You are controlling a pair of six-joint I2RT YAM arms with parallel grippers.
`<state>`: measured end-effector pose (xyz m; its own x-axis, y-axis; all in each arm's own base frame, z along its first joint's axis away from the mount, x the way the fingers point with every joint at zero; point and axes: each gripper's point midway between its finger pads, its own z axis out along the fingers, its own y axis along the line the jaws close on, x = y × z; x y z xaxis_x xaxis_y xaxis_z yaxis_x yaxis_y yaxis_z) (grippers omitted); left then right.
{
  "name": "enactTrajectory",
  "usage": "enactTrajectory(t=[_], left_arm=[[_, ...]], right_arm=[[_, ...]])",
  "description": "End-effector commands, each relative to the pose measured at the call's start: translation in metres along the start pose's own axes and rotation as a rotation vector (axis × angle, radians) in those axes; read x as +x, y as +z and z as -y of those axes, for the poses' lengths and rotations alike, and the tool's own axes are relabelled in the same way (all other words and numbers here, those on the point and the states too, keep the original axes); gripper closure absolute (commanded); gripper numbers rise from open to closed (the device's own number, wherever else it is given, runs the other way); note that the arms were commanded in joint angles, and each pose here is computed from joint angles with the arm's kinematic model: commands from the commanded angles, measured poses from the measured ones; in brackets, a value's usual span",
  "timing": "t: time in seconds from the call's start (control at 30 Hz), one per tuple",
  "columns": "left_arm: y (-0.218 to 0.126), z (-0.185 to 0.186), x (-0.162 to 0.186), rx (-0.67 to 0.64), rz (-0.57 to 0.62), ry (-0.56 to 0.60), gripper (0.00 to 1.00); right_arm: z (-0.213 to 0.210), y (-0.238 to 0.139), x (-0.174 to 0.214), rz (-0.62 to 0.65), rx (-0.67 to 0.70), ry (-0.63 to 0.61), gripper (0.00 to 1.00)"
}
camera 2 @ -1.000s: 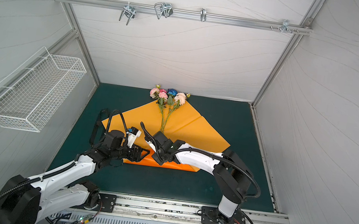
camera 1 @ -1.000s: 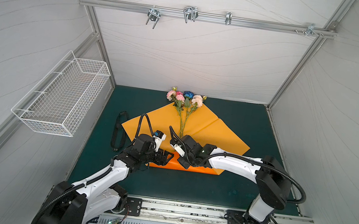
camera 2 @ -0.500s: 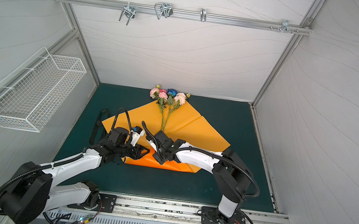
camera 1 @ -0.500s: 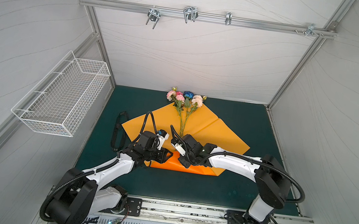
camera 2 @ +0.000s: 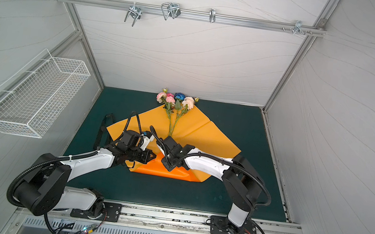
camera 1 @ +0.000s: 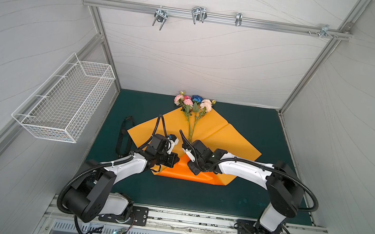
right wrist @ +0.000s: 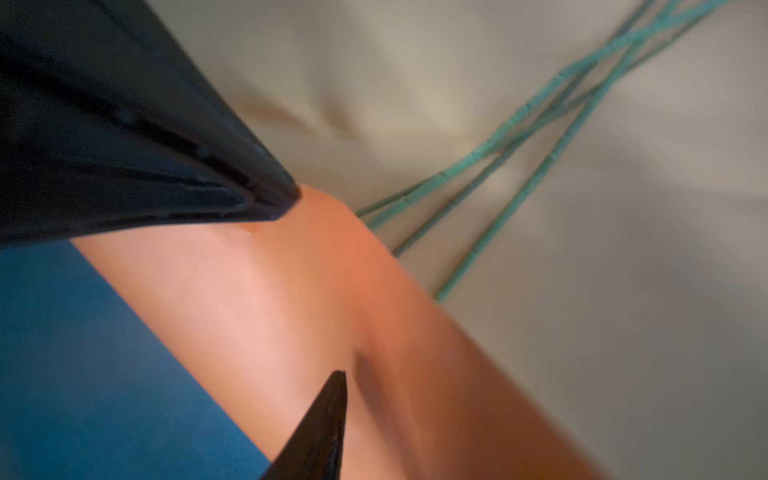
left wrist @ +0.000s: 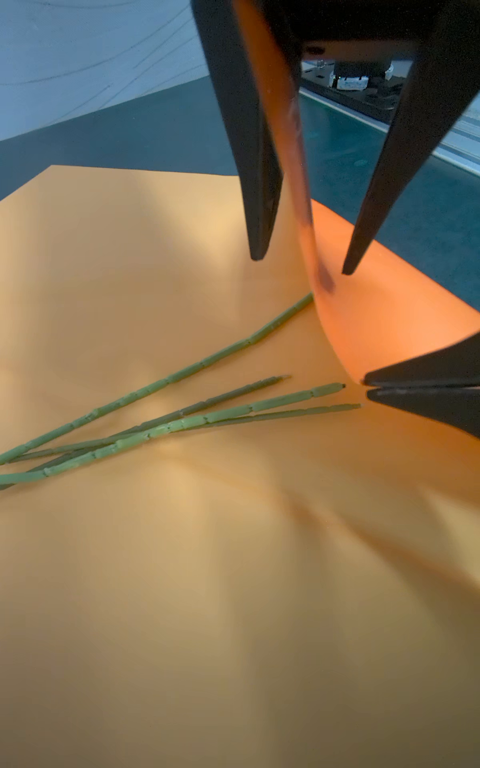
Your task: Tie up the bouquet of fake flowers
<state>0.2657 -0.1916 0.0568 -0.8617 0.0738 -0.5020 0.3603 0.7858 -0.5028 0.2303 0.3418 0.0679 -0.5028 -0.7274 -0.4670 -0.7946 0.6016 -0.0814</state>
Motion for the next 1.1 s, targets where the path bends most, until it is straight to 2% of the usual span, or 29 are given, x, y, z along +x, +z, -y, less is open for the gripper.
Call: enactTrajectory(t=[0.0, 0.13, 0.47, 0.6, 0.73, 0.9, 1.07], left_arm=[[0.004, 0.007, -0.023, 0.02, 0.035, 0.006, 1.0], [0.011, 0.004, -0.022, 0.016, 0.001, -0.003, 1.0], [0.013, -0.002, -0.031, -0.04, -0.029, -0.013, 1.0], [0.018, -0.009, -0.025, -0.067, -0.061, -0.041, 1.0], [0.022, -0.012, -0.019, -0.069, -0.072, -0.067, 1.0], [0.026, -0.016, -0.018, -0.086, -0.084, -0.085, 1.0], [0.033, -0.016, -0.017, -0.065, -0.097, -0.104, 1.0]], right_arm=[[0.02, -0.019, 0.008, -0.019, 0.081, 0.106, 0.49], [0.029, -0.034, 0.016, -0.029, 0.126, 0.198, 0.44], [0.032, -0.047, 0.061, -0.094, 0.141, 0.346, 0.44], [0.024, -0.047, 0.073, -0.116, 0.099, 0.383, 0.45], [0.016, -0.047, 0.078, -0.122, 0.054, 0.408, 0.49], [0.008, -0.041, 0.075, -0.124, 0.01, 0.409, 0.62], [0.005, -0.029, 0.074, -0.136, 0.0, 0.407, 0.62]])
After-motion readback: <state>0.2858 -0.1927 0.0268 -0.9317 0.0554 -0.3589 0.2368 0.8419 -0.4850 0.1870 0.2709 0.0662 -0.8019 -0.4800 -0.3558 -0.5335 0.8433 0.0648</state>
